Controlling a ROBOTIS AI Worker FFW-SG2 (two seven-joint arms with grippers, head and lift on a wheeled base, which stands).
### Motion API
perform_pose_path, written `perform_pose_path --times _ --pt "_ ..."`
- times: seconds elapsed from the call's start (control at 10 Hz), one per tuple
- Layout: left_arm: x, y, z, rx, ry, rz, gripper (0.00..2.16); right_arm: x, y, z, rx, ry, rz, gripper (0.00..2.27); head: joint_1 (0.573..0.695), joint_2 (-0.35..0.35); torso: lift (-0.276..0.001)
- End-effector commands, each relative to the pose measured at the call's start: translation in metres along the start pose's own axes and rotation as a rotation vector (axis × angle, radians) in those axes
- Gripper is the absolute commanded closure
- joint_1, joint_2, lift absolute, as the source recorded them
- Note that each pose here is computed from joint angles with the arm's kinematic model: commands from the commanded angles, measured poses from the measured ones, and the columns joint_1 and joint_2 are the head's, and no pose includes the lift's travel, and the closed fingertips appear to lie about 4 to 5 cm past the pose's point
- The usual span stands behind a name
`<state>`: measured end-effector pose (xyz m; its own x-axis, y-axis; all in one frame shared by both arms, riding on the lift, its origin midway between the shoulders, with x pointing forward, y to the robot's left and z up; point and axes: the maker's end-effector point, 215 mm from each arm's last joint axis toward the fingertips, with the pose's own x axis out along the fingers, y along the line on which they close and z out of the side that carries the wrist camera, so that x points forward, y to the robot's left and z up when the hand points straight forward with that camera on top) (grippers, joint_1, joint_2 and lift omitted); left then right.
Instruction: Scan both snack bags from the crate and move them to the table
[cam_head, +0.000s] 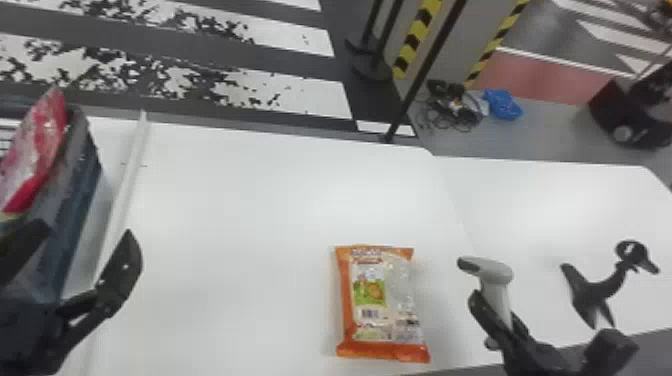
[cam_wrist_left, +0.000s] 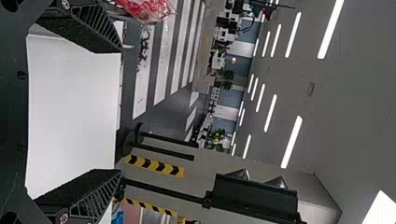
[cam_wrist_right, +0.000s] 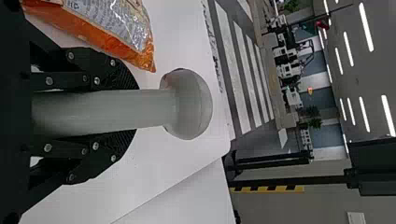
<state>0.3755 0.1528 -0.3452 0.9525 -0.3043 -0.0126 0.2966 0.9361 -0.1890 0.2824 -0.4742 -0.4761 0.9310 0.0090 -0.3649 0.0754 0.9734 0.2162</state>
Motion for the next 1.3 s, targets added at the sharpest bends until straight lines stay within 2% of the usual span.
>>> perform_pose_path --times 0.0,0.3,0.8,1.2 --pt "0.002 -0.001 0.002 -0.002 -0.005 -0.008 0.08 -0.027 0.0 0.002 0.062 -0.004 -0.016 2.24 0.695 -0.35 -0.087" --pt "0.003 0.001 -0.001 -0.01 -0.001 0.0 0.08 -0.048 0.033 0.014 0.086 0.03 0.082 2.24 0.695 -0.35 -0.087" --pt "0.01 -0.003 -0.005 -0.019 0.007 -0.004 0.08 -0.043 0.119 -0.039 0.082 0.165 0.232 2.24 0.695 -0.35 -0.087" --pt "0.012 -0.003 -0.009 -0.027 0.012 0.003 0.08 -0.052 0.165 -0.051 0.064 0.189 0.312 2.24 0.695 -0.338 -0.087"
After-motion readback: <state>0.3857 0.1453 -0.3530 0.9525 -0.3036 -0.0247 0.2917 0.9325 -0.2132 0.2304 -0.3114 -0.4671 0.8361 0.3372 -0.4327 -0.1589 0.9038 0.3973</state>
